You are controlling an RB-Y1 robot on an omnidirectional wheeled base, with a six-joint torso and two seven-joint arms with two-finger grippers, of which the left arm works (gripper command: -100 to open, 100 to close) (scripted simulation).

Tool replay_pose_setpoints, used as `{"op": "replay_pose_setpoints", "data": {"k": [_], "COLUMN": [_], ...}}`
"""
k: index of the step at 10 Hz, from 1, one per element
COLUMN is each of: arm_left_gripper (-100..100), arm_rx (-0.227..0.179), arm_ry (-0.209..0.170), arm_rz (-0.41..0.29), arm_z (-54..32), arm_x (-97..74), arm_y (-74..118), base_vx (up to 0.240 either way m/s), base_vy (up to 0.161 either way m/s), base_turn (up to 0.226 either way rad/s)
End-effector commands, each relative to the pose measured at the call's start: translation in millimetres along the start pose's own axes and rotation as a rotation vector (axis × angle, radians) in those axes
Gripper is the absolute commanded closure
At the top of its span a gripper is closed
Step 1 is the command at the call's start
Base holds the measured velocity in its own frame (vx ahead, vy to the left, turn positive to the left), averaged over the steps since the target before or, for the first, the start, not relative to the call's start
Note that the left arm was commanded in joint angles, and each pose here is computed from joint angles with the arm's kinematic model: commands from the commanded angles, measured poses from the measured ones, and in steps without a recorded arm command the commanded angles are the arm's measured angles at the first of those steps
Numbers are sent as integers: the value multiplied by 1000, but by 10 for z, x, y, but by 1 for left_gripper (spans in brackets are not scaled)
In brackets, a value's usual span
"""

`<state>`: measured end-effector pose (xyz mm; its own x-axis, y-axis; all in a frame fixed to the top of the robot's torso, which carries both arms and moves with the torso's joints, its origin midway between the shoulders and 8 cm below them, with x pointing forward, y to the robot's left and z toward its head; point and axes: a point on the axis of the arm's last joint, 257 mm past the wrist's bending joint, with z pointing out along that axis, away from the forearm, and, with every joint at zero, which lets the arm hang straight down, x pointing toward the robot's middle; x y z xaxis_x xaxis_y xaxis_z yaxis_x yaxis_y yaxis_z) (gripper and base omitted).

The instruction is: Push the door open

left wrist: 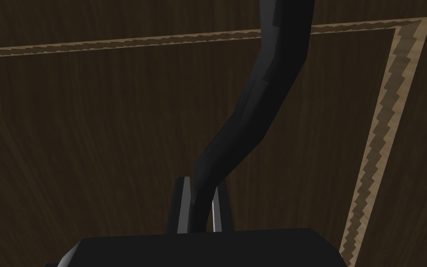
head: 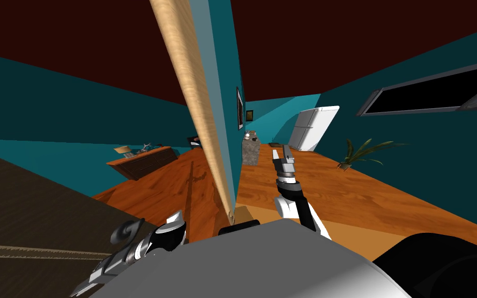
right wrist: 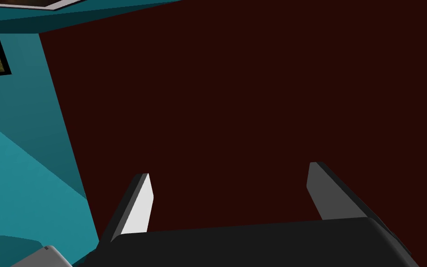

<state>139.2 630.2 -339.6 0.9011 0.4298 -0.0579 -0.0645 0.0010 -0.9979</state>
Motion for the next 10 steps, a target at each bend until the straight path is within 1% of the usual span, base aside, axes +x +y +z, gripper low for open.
{"op": "replay_pose_setpoints", "data": {"k": [1,2,3,4,5,7,8,10], "arm_left_gripper": [100,100,100,100,100,100,100,100], "arm_rx": [-2,-5,-5,-7,-9,-9,-11,-11], "arm_ry": [-1,-35,-35,-45,-56,-56,-67,-67], "arm_rz": [2,5,5,6,8,8,10,10], "arm_z": [2,42,42,52,63,63,74,74], "arm_x": [-9,-109,-109,-141,-176,-176,-213,-213], "arm_y": [12,24,24,31,39,39,47,47], "base_vx": [2,-13,-6,-3,-6,1,-4,-1], "base_vy": [-5,51,96,74,27,36,28,4], "base_turn": [15,-111,-53,-32,-58,9,-46,-11]}}
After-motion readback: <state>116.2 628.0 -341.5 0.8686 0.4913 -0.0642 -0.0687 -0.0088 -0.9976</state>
